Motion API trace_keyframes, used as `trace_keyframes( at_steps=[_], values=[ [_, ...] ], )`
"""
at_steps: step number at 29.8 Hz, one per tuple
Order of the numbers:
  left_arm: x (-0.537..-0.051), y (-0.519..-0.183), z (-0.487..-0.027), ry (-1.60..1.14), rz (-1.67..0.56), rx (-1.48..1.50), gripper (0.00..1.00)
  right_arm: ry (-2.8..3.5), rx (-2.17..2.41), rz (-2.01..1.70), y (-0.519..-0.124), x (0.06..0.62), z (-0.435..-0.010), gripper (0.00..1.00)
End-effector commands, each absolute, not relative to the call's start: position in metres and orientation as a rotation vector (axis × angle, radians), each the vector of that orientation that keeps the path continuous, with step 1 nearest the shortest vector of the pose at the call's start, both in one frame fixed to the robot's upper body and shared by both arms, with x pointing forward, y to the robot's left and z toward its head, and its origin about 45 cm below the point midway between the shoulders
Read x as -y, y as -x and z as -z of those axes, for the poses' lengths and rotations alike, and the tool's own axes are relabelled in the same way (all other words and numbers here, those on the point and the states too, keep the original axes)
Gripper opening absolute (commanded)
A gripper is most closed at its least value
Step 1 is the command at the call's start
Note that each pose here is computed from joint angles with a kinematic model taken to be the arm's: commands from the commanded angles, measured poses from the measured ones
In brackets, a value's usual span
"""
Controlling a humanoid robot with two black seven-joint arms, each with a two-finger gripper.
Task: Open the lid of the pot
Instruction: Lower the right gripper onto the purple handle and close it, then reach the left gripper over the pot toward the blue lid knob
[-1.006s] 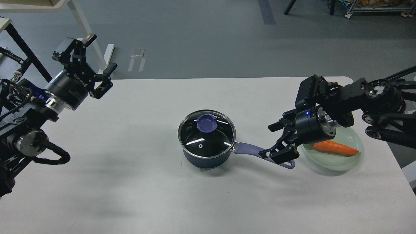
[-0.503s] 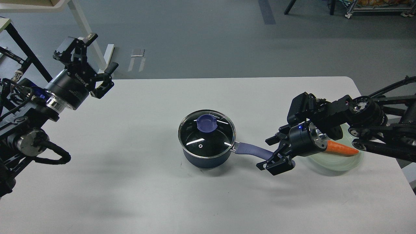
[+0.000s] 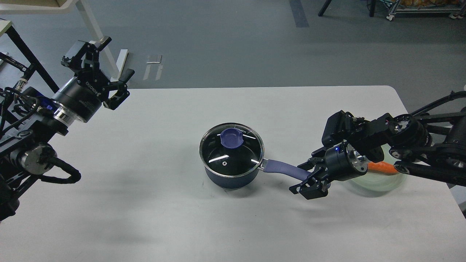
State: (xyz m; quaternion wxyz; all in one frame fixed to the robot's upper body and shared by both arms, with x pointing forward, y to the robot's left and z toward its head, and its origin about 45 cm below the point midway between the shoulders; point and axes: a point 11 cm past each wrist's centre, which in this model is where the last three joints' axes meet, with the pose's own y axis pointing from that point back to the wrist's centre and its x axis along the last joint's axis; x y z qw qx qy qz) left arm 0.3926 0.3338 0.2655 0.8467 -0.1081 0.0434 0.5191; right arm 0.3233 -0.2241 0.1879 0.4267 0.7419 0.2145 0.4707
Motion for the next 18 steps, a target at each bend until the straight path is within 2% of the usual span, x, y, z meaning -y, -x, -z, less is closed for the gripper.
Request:
trace_keyframes(
  at_steps=[1, 4, 8, 12, 18],
  values=[
    [-0.3343, -0.3926, -0.2658, 0.227, -1.095, -0.091, 0.99, -1.848, -0.531, -1.176, -0.3257, 0.2249, -0.1876, 0.56],
    [-0.3338, -0.3927, -0.266, 0.227, -1.093, -0.091, 0.99, -1.846, -0.53, -1.176, -0.3261, 0.2252, -0.1876, 0.48],
    [-0.3329, -0.3925, -0.2648, 0.224, -1.092, -0.092, 0.99, -1.843, -0.529, -1.18, -0.3273, 0.2248, -0.1892, 0.45],
    [-0.3305, -0.3947, -0.2689, 0.224, -1.083, -0.078, 0.99, -1.838, -0.527, -1.188, -0.3292, 0.2241, -0.1918, 0.35],
    [-0.3274, -0.3945, -0.269, 0.193, -1.064, -0.046, 0.99, -1.829, -0.531, -1.21, -0.3326, 0.219, -0.1968, 0.32]
  ],
)
